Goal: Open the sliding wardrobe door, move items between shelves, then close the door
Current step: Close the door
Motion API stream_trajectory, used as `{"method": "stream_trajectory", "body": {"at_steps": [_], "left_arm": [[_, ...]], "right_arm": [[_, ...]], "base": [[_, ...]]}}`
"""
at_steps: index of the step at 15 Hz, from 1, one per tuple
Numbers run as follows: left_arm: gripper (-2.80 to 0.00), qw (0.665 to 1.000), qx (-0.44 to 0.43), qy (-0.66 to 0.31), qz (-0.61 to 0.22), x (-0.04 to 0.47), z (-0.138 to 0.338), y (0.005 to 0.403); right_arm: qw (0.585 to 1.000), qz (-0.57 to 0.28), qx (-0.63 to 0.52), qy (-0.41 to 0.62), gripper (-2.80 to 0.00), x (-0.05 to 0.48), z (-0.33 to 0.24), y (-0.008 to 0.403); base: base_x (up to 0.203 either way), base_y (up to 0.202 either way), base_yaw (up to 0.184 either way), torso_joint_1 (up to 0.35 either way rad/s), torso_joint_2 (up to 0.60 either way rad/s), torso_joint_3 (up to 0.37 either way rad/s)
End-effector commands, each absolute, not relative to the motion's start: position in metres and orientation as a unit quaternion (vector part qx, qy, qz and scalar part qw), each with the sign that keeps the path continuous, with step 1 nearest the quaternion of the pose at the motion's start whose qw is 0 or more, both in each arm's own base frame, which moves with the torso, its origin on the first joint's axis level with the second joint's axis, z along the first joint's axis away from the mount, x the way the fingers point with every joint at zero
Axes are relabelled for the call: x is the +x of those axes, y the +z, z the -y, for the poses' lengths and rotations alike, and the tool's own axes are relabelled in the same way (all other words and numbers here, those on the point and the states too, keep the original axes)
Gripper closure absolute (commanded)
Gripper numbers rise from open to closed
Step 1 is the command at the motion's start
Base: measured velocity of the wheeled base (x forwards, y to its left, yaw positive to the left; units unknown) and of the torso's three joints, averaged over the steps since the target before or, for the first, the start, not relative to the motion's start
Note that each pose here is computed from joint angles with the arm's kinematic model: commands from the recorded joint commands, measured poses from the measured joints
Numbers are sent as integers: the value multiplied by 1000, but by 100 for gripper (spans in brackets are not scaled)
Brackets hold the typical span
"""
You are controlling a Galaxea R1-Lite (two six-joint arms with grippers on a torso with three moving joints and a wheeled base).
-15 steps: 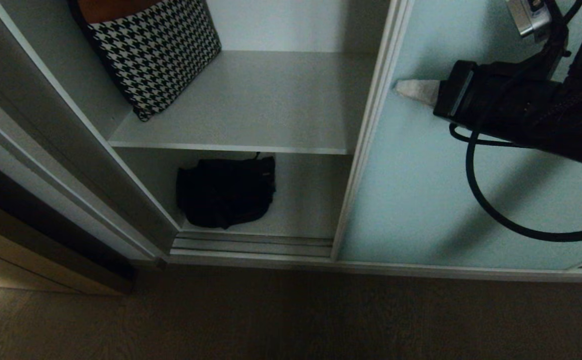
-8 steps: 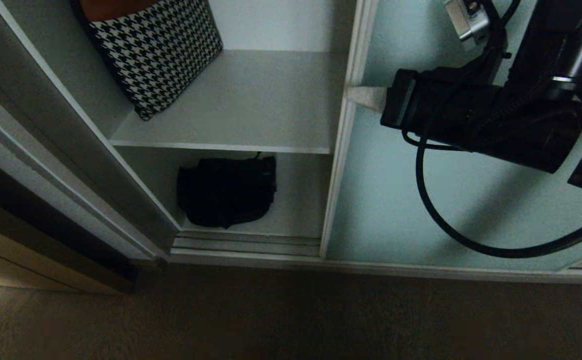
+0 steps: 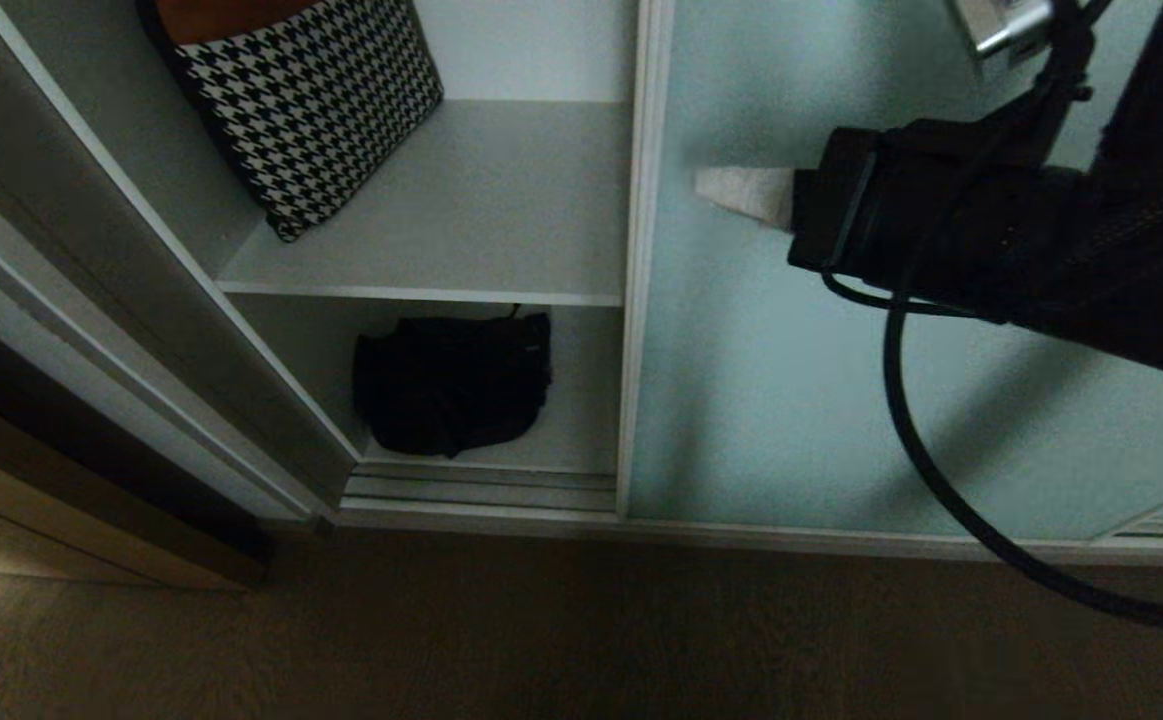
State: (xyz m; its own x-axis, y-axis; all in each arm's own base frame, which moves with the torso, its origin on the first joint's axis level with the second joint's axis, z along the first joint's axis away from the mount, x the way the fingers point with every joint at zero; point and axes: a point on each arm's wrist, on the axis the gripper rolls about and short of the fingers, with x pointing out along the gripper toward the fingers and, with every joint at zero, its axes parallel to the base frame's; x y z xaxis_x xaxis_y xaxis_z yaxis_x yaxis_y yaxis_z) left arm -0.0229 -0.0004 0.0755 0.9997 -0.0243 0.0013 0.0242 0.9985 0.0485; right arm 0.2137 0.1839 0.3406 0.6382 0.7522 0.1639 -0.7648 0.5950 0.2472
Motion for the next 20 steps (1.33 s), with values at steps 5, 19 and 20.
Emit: {"method": "stream_trajectory", "body": {"at_steps": [5, 19, 20], "left_arm": [[0, 1000, 25, -12, 1, -23, 0, 75], [0, 1000, 24, -12, 1, -23, 0, 75], [0, 1000, 25, -13, 1, -23, 0, 75]], "right_arm": [[906, 106, 132, 387, 0, 149, -108, 363], [996, -1, 52, 74, 0, -8, -5, 144], [995, -11, 58, 87, 0, -10, -4, 135]], "base": [[0, 0, 0, 0, 0, 0], [0, 0, 0, 0, 0, 0], [0, 0, 0, 0, 0, 0]]}}
